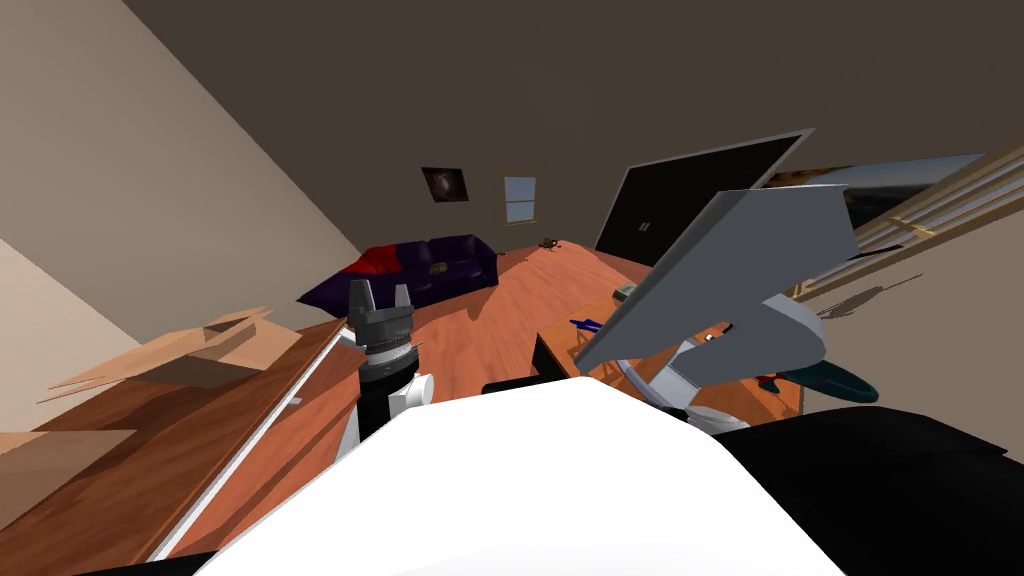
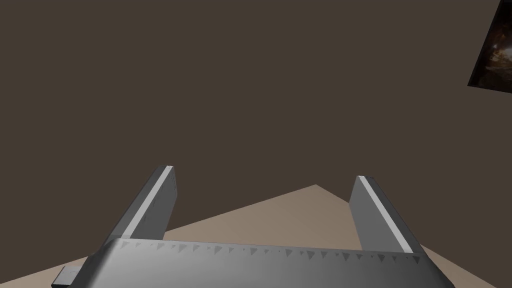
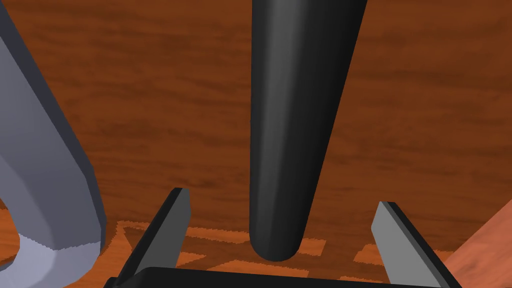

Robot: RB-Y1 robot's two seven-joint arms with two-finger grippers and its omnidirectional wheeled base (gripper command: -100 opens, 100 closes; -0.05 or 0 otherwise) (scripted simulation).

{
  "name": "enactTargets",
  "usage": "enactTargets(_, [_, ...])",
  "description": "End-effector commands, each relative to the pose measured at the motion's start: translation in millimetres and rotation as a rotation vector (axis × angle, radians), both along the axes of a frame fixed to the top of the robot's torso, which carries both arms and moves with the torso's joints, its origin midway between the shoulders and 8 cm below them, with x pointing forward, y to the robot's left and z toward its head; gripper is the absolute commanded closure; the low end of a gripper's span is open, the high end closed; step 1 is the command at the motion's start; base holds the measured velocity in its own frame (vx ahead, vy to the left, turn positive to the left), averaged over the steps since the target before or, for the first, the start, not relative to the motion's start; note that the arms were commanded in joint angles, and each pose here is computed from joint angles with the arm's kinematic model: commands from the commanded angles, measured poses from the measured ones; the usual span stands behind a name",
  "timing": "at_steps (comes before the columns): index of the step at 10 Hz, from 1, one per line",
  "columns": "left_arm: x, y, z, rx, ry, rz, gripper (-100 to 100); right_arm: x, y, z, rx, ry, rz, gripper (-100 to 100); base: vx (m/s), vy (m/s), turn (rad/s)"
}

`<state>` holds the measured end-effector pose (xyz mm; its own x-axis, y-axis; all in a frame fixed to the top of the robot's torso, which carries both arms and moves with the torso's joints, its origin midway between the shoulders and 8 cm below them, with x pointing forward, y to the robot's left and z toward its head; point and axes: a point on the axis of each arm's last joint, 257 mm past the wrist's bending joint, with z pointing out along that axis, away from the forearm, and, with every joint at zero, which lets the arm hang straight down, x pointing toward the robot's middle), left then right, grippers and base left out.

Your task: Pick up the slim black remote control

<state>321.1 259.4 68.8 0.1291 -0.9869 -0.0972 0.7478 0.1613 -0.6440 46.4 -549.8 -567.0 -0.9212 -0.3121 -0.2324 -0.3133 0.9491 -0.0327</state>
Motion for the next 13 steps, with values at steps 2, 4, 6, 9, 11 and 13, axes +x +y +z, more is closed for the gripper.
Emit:
enactTargets(2, [0.0,0.0,0.0,0.0,0.0,0.0,0,0.0,15.3,-14.6,0.0,-0.003,-0.013,-100,-0.015,-0.039,0.079])
enactTargets(4, [0.0,0.0,0.0,0.0,0.0,0.0,0,0.0,26.1,-24.0,0.0,-0.004,-0.022,-100,-0.025,-0.026,0.084])
enactTargets(6, [0.0,0.0,0.0,0.0,0.0,0.0,0,1.6,22.3,-21.4,0.001,-0.004,-0.018,100,-0.004,-0.004,0.014])
enactTargets(9, [0.0,0.0,0.0,0.0,0.0,0.0,0,2.2,21.7,-20.6,0.002,-0.005,-0.018,100,-0.001,0.005,-0.002])
enactTargets(11, [0.0,0.0,0.0,0.0,0.0,0.0,0,2.0,22.1,-20.8,0.003,-0.005,-0.019,0,0.0,0.0,0.0])
enactTargets(13, [0.0,0.0,0.0,0.0,0.0,0.0,0,0.0,7.6,-7.3,0.0,-0.002,-0.007,100,0.028,0.025,-0.12])
